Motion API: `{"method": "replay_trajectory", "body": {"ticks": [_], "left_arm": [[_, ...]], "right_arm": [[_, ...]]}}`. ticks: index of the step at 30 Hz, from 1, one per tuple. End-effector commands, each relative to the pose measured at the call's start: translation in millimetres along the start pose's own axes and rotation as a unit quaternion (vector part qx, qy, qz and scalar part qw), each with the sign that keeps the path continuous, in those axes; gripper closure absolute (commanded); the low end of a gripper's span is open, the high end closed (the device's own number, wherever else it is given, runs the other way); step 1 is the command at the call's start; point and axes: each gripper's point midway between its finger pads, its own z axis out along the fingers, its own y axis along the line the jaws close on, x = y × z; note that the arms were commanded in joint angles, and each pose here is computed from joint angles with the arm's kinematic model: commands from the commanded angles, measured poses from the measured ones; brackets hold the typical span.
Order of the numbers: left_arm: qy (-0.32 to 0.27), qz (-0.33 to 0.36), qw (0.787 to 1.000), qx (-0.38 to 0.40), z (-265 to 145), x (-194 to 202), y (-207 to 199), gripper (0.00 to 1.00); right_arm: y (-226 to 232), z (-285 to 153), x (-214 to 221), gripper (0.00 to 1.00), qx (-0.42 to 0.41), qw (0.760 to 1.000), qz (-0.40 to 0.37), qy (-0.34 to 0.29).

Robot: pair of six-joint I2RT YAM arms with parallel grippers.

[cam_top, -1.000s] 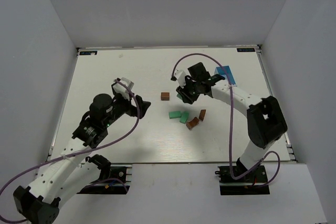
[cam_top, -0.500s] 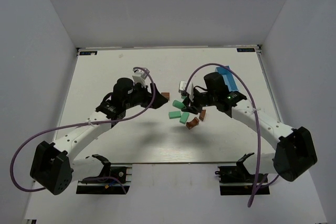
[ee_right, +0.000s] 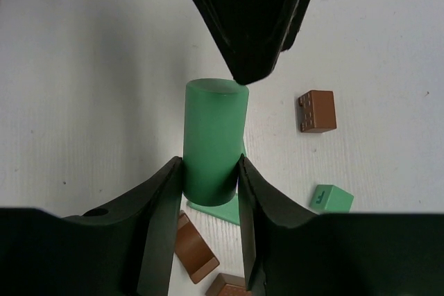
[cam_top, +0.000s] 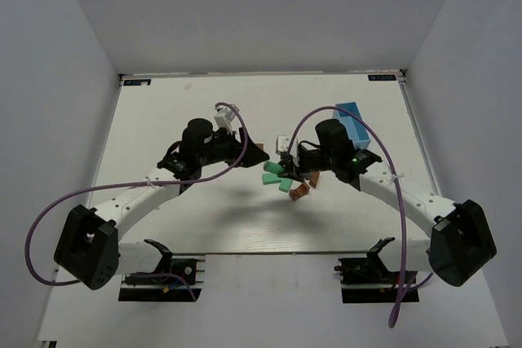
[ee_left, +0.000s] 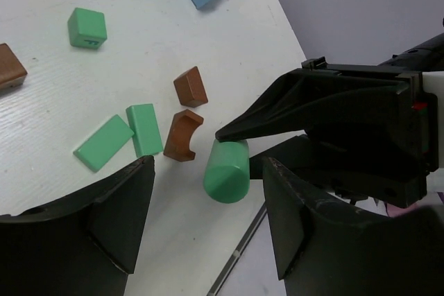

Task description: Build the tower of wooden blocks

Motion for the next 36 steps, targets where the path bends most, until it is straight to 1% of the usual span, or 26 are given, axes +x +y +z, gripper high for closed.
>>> {"method": "replay_trajectory", "body": {"ticks": [1,5,13,14,20,22,26,30,31,34,36], "left_arm": [[-0.002,0.008,0.999,0.046,-1.5,-12.1,-26.1,0.27],[0.014,0.003,0.999,0.04,1.0,-6.2,-21.8,0.27],[0.021,0.002,0.999,0.035,2.2,-4.3,-19.3,0.27],[0.021,0.002,0.999,0.035,2.2,-4.3,-19.3,0.27],[0.03,0.0,0.999,0.041,4.9,-2.2,-19.8,0.27],[0.039,0.004,0.998,0.046,5.0,2.6,-22.5,0.28],[0.039,0.008,0.998,0.046,5.0,2.6,-22.2,0.29],[0.042,0.01,0.998,0.049,5.7,5.0,-24.9,0.32],[0.042,0.01,0.998,0.049,5.7,5.0,-24.9,0.36],[0.047,0.007,0.998,0.051,7.0,7.7,-23.9,0.41],[0.051,0.009,0.997,0.054,7.6,10.0,-26.6,0.41]], "right_arm": [[-9.1,-3.3,-26.3,1.0,0.021,0.998,-0.053,-0.038],[-8.5,-5.1,-30.8,1.0,0.035,0.996,-0.069,-0.049],[-6.2,-4.9,-31.4,1.0,0.038,0.995,-0.073,-0.049],[-11.1,-4.9,-38.0,1.0,0.047,0.994,-0.082,-0.058],[-11.7,0.3,-36.7,1.0,0.052,0.994,-0.08,-0.055],[-13.8,0.5,-37.0,1.0,0.06,0.993,-0.083,-0.054],[-13.9,2.9,-36.5,1.0,0.062,0.993,-0.082,-0.052],[-14.3,4.7,-36.4,1.0,0.066,0.994,-0.077,-0.051],[-15.1,4.9,-36.7,1.0,0.067,0.993,-0.079,-0.05],[-15.5,6.4,-35.8,1.0,0.069,0.993,-0.077,-0.048],[-15.5,6.7,-34.8,1.0,0.071,0.994,-0.076,-0.046]]}}
